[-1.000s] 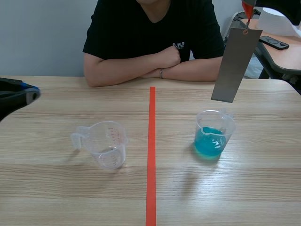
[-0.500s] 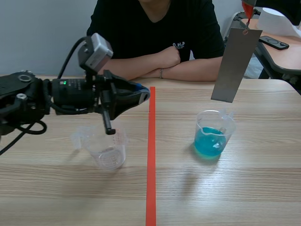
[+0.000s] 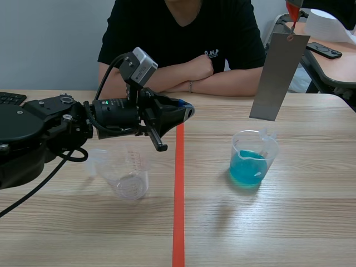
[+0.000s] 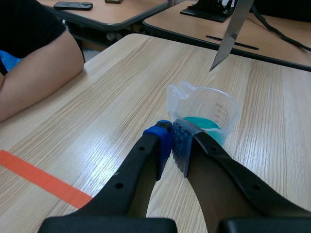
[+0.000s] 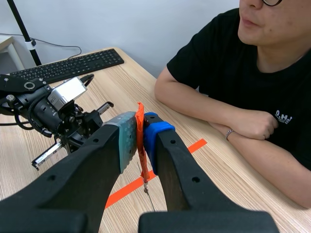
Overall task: Do the redox reaction experiment.
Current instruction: 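Raise the plate and point at it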
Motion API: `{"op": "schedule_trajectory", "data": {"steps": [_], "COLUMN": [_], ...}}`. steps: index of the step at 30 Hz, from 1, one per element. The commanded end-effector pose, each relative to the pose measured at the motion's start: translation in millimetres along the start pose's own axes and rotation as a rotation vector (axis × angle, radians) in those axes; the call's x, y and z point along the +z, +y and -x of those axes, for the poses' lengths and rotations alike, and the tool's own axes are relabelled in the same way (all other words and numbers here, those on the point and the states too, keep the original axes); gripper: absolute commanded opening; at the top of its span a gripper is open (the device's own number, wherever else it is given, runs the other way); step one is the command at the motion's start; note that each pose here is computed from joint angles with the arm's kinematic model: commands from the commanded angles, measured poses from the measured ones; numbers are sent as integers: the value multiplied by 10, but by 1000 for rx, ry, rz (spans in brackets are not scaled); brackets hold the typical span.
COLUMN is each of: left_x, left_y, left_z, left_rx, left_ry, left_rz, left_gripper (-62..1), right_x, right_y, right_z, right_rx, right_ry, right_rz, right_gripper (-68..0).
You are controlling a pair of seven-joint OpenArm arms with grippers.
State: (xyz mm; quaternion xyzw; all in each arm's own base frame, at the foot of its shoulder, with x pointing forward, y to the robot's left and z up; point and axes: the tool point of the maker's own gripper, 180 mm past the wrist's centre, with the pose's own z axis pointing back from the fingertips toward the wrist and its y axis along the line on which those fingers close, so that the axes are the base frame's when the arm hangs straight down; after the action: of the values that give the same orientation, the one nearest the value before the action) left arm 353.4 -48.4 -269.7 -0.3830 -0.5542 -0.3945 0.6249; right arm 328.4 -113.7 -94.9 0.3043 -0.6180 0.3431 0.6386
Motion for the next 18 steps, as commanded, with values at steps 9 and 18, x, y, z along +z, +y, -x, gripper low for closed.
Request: {"op": "schedule_trajectory", "data": {"steps": [9, 18], "left_x": [-372, -493], "left_y": [-284, -376], "left_z": [-357, -433], "left_rx": [17, 26], "left_ry": [-102, -127], "left_rz": [87, 101], "left_gripper": [-583, -583], "right_x": [29, 29], "right_y": [-16, -16], "right_z": [-158, -158], "right_rx": [28, 28], "right_ry": [-35, -35], "right_rz": [-3, -3], "right_gripper": [-660, -660]}}
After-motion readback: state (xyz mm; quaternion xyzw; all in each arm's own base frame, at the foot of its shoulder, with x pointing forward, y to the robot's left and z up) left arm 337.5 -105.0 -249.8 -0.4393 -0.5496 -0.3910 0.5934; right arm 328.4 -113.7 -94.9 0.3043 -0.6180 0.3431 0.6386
